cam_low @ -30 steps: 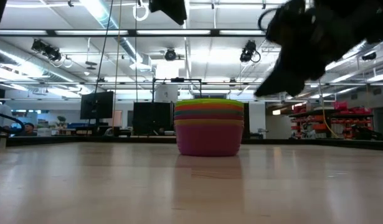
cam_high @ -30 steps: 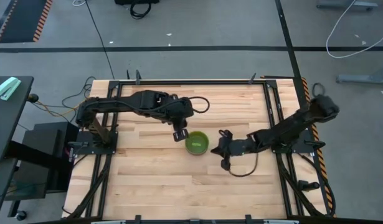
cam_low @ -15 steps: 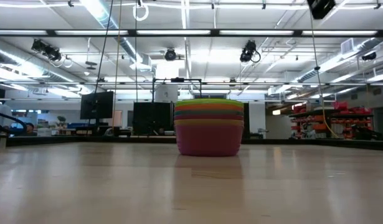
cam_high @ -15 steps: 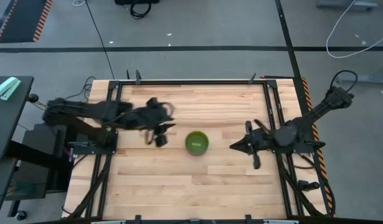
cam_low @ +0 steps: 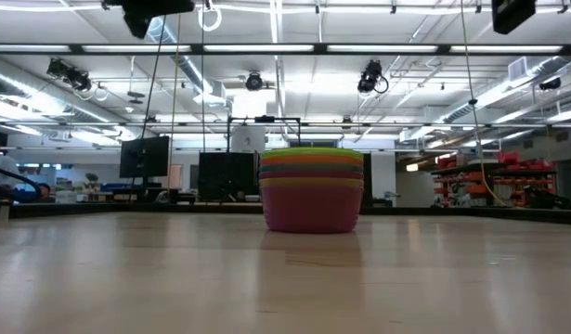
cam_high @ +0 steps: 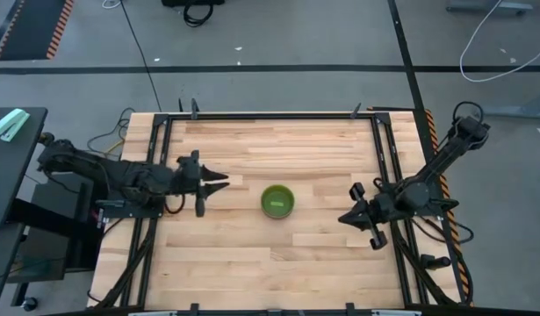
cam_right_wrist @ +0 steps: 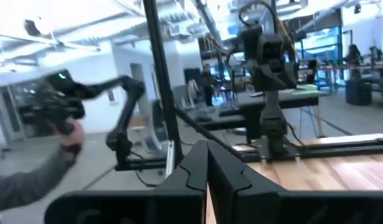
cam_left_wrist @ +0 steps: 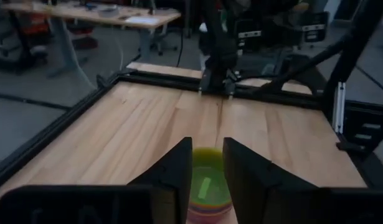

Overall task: Nest bowls inside each other
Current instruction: Return to Home Position

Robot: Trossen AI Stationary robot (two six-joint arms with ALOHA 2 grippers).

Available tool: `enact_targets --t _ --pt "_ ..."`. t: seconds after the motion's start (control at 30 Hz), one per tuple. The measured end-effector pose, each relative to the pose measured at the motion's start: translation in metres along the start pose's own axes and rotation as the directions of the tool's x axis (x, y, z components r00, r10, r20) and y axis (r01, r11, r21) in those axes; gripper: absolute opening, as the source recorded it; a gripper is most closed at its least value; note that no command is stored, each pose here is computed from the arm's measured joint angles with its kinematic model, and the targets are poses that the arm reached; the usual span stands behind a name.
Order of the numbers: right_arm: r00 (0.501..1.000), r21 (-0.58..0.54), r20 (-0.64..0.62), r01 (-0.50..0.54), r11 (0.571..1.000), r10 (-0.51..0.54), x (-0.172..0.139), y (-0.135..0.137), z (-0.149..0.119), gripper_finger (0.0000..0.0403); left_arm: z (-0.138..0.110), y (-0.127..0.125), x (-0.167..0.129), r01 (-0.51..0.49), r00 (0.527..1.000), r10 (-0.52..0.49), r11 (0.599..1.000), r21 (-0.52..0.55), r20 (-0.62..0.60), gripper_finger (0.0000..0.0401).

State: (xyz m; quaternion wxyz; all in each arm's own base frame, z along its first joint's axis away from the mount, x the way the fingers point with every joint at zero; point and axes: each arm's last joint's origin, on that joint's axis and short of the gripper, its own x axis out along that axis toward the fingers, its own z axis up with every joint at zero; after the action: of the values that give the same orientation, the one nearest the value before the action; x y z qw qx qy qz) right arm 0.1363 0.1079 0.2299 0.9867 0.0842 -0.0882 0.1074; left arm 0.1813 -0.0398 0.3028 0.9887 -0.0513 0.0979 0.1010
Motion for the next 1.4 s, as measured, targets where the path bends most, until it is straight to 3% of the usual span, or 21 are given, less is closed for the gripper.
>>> enact_targets --t 0.3,0.67,1.07,1.4 --pt "0.994 0.035 0.1 -0.047 0.998 0.043 -0.022 -0.01 -0.018 0.0011 -0.043 0.011 -0.01 0.025 0.989 -0.028 0.999 0.024 0.146 0.0095" --pt "0.966 -0.057 0.247 -0.064 0.996 0.077 -0.033 -0.015 -0.01 0.0011 -0.079 0.024 -0.017 0.011 0.971 -0.01 1.0 -0.002 0.24 0.0091" --pt "0.941 -0.09 0.337 -0.007 0.996 0.037 -0.04 -0.021 0.005 0.0011 -0.094 0.034 -0.026 -0.008 0.95 0.012 1.0 -0.012 0.312 0.0084" --pt "0.934 -0.093 0.357 0.024 0.995 0.011 -0.05 -0.027 0.015 0.0006 -0.087 0.039 -0.037 -0.011 0.92 0.011 1.0 -0.003 0.392 0.0078"
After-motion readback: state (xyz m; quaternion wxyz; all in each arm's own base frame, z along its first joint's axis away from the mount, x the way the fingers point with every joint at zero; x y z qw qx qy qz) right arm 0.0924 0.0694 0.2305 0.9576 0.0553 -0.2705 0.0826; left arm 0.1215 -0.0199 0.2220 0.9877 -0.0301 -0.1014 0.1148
